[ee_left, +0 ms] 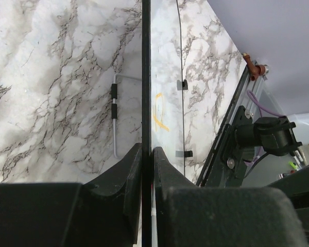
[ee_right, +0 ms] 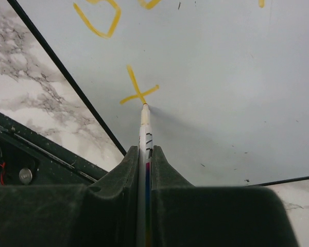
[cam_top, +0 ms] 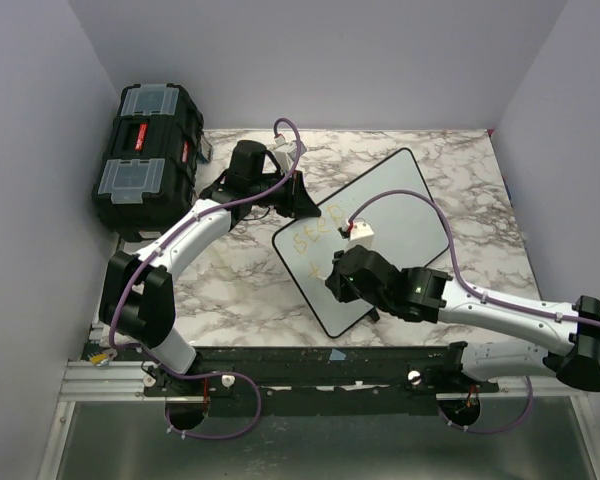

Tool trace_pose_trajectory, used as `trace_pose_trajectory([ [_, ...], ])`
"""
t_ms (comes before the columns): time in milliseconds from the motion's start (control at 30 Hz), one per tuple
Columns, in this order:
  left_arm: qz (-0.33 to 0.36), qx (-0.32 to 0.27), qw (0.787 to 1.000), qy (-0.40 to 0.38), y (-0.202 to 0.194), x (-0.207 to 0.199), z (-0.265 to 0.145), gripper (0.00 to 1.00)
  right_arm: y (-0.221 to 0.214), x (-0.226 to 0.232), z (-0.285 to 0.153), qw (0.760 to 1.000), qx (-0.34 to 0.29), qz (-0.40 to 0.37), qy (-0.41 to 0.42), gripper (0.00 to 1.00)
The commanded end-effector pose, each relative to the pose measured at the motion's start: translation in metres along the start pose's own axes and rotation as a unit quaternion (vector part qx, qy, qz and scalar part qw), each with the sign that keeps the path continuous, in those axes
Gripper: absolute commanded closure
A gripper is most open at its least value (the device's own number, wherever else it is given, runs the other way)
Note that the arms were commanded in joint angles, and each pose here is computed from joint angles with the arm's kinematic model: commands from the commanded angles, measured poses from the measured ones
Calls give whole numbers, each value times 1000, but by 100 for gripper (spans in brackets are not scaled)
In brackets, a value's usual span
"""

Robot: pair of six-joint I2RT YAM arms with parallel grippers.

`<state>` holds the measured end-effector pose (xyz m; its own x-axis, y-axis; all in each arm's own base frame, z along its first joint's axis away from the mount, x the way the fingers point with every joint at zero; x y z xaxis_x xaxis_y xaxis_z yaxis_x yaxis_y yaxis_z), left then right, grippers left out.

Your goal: Write a sentence on the whiteboard

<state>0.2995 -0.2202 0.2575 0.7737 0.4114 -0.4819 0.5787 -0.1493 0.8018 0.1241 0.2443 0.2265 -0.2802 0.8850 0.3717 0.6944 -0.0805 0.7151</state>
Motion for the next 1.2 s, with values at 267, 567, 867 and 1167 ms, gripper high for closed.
trace_pose_trajectory([
  [267,50,-39,998,-17,21,-20,-8,100,-34,-32,-6,997,58,1,-42,99],
  [567,50,-45,998,-14,24,-21,-9,100,-17,-32,-5,997,-2,12,-77,100],
  [867,49,-45,998,-12,23,-21,-10,100,9,-19,-12,996,-59,24,-63,99],
  [1167,50,-46,998,-9,23,-21,-10,100,25,-18,-24,992,-115,46,-34,99],
])
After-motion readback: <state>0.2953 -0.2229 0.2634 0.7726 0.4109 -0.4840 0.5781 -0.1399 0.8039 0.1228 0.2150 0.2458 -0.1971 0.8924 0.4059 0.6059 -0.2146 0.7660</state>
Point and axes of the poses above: each gripper's point midway between its finger pads, its own z axis out along the fingers, its own x axis along the line the jaws close on, y = z × x, the point moved 9 cm from there along -z, back along the fingers, and after that the axes turned 9 degrees about z, right-handed, at the moved point
